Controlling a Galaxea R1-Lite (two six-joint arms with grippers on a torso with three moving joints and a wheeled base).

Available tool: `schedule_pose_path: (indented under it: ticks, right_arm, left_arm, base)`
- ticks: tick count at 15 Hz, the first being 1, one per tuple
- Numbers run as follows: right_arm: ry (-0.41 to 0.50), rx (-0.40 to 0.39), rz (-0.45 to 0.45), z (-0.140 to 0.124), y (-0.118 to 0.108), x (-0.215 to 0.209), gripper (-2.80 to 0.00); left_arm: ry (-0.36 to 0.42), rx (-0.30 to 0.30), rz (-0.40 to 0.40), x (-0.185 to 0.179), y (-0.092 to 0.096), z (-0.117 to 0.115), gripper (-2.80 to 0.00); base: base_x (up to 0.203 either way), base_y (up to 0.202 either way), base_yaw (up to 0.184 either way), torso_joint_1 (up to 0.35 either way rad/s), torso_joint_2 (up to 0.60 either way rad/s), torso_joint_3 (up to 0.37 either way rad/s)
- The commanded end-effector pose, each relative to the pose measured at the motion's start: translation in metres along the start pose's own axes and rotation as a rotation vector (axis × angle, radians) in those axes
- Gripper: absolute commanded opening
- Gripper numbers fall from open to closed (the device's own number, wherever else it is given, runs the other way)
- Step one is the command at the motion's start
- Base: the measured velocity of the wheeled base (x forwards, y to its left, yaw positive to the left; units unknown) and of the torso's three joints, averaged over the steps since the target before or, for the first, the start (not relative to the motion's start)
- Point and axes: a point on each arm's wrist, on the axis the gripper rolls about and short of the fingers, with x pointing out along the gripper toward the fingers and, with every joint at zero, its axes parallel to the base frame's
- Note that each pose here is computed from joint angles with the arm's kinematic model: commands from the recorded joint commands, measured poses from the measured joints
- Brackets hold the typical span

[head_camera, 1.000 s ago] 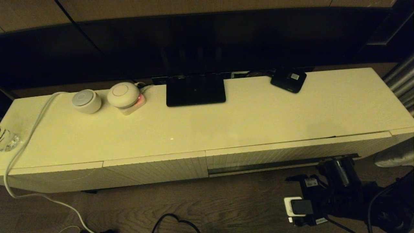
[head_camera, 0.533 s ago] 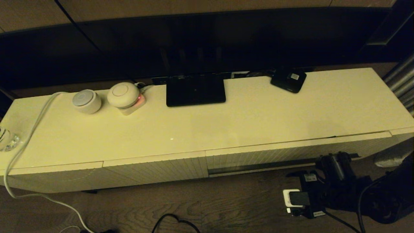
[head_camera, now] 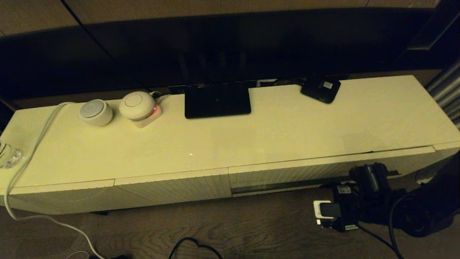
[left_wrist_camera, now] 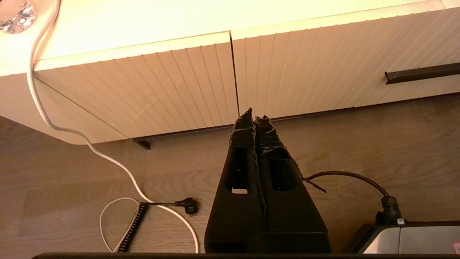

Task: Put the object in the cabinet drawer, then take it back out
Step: Open the drawer

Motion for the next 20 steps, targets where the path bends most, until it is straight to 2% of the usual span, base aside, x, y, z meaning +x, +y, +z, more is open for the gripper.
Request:
schedule_pose_path:
  ticks: [1,5,14,20]
  right_arm:
    - [0.008,0.001,-0.005,-0.004,-0.003,0.007,0.0]
    - [0.008,0.008,-0.035,-0.006,-0.01,0.014,0.0]
    - [0.011,0.01,-0.033,-0.007,-0.011,0.019,0.0]
    - [0.016,0.013,-0.001,-0.008,-0.004,0.026,0.0]
  left_arm:
    - [0.003,0.0,0.0,0.0,0.0,-0.001,-2.8]
    - [0.003,0.0,0.0,0.0,0.0,-0.001,-2.8]
    - [0.003,0.0,0.0,0.0,0.0,-0.001,-2.8]
    - [0.003,0.0,0.0,0.0,0.0,-0.001,-2.8]
  base:
    - [0.0,0.0,0.0,0.0,0.0,0.0]
    - [0.0,0.0,0.0,0.0,0.0,0.0]
    - [0.0,0.0,0.0,0.0,0.0,0.0]
    - [0.0,0.0,0.0,0.0,0.0,0.0]
